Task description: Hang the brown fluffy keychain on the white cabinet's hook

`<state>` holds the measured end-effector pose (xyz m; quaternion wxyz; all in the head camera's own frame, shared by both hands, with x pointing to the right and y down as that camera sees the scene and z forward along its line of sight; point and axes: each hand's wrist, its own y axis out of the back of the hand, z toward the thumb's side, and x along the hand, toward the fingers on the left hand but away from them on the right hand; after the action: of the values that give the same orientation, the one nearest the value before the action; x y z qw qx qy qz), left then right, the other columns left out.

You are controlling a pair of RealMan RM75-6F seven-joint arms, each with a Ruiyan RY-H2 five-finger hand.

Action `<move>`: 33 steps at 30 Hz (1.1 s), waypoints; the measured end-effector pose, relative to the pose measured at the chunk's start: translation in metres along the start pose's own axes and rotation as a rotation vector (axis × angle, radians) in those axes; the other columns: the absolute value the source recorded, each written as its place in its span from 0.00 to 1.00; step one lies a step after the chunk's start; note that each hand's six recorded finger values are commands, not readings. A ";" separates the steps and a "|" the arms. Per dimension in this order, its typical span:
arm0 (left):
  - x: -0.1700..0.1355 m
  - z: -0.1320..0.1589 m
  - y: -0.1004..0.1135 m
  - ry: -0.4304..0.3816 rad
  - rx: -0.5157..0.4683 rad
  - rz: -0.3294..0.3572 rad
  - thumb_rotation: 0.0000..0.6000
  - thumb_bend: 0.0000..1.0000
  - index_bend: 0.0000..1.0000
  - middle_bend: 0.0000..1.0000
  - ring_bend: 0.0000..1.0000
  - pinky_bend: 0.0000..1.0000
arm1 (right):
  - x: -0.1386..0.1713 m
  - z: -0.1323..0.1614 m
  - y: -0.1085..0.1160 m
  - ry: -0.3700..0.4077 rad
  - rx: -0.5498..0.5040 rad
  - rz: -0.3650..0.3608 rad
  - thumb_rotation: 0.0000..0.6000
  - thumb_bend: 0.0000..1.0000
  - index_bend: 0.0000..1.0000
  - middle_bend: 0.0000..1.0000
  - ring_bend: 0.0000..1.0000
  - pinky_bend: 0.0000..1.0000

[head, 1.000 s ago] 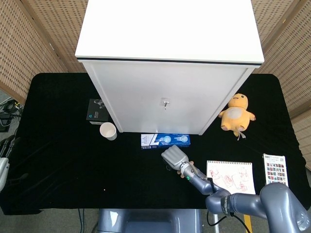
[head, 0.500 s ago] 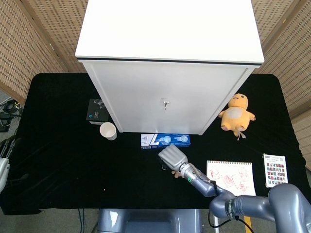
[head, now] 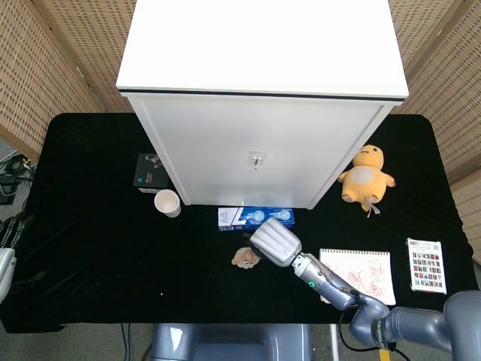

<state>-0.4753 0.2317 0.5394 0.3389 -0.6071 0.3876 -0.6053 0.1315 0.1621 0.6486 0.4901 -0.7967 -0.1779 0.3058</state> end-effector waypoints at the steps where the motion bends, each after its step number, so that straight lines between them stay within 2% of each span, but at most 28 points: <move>1: 0.000 0.000 0.000 -0.001 0.000 0.001 1.00 0.00 0.00 0.00 0.00 0.00 | 0.002 -0.002 0.005 0.005 0.013 -0.011 1.00 0.65 0.74 0.94 0.91 1.00; 9: 0.000 0.001 -0.001 -0.002 0.002 0.000 1.00 0.00 0.00 0.00 0.00 0.00 | 0.016 -0.010 0.036 0.051 0.128 -0.090 1.00 0.66 0.74 0.94 0.91 1.00; 18: 0.001 0.000 -0.002 0.005 0.002 -0.005 1.00 0.00 0.00 0.00 0.00 0.00 | 0.032 -0.013 0.096 0.116 0.340 -0.275 1.00 0.66 0.74 0.94 0.91 1.00; 24: 0.001 0.000 -0.002 0.004 0.003 -0.006 1.00 0.00 0.00 0.00 0.00 0.00 | 0.033 -0.019 0.129 0.096 0.400 -0.332 1.00 0.66 0.74 0.94 0.91 1.00; 33: 0.002 -0.001 -0.002 0.010 0.001 -0.008 1.00 0.00 0.00 0.00 0.00 0.00 | 0.024 -0.030 0.168 0.011 0.497 -0.402 1.00 0.66 0.75 0.94 0.91 1.00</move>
<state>-0.4761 0.2310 0.5424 0.3349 -0.6054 0.3867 -0.6097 0.1663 0.0791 0.5019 0.7211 -0.6032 -0.2489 0.2329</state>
